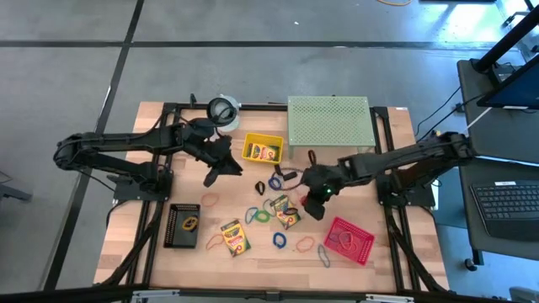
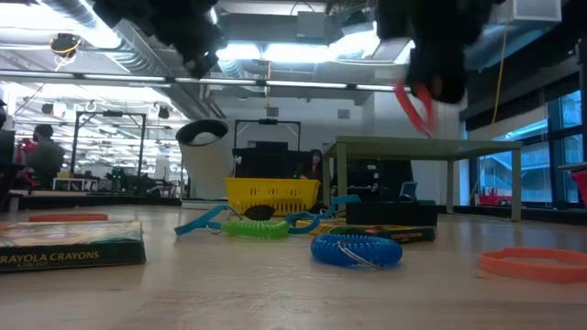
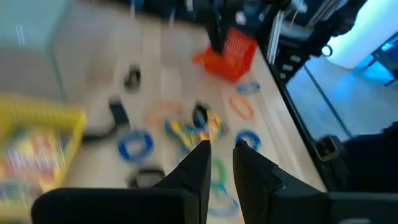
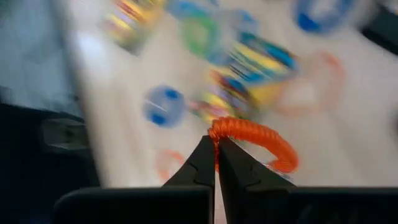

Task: Pick & Place Office Desk Supplies
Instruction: Put the orange spring keychain into the black bin

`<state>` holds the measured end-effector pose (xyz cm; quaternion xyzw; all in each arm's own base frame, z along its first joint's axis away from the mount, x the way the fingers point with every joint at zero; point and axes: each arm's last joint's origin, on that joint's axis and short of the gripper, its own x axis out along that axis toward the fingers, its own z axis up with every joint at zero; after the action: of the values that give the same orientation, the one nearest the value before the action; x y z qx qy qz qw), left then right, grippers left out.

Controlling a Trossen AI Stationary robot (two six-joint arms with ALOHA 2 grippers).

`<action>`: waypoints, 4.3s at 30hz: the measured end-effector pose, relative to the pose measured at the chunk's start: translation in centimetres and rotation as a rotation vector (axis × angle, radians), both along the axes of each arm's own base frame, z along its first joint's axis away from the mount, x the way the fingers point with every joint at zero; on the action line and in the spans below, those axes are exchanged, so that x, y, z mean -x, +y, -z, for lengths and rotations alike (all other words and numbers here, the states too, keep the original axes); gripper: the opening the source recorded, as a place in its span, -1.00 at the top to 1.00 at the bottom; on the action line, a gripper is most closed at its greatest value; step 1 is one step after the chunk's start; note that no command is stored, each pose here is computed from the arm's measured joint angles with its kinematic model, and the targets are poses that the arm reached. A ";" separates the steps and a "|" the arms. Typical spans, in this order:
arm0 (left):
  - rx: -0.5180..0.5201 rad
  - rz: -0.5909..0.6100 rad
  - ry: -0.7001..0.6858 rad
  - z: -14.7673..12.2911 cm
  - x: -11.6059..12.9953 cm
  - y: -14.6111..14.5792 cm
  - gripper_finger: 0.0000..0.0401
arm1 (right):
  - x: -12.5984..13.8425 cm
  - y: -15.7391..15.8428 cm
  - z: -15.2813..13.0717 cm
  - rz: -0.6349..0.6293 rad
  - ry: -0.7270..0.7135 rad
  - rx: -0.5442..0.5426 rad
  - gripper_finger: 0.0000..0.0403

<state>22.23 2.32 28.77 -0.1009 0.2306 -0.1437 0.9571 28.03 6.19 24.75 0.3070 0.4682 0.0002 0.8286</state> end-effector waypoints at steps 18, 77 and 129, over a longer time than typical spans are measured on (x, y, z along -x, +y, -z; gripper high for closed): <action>0.249 0.067 -0.459 -3.0 -4.8 -2.8 0.32 | -0.8 1.4 -9.5 -0.062 -0.789 -0.347 1.00; 0.333 0.272 -0.638 -2.9 -9.4 -8.8 0.95 | -3.5 1.1 -8.9 -0.097 -0.963 -0.388 0.95; 0.517 -0.100 -0.435 -6.7 -4.2 -7.7 0.95 | -4.0 1.1 -7.7 0.304 -0.939 -0.167 0.09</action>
<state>26.48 -5.42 35.43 -0.3181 -0.0284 -0.1686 0.9325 32.05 7.27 32.49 0.4037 -0.0067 0.0550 0.9132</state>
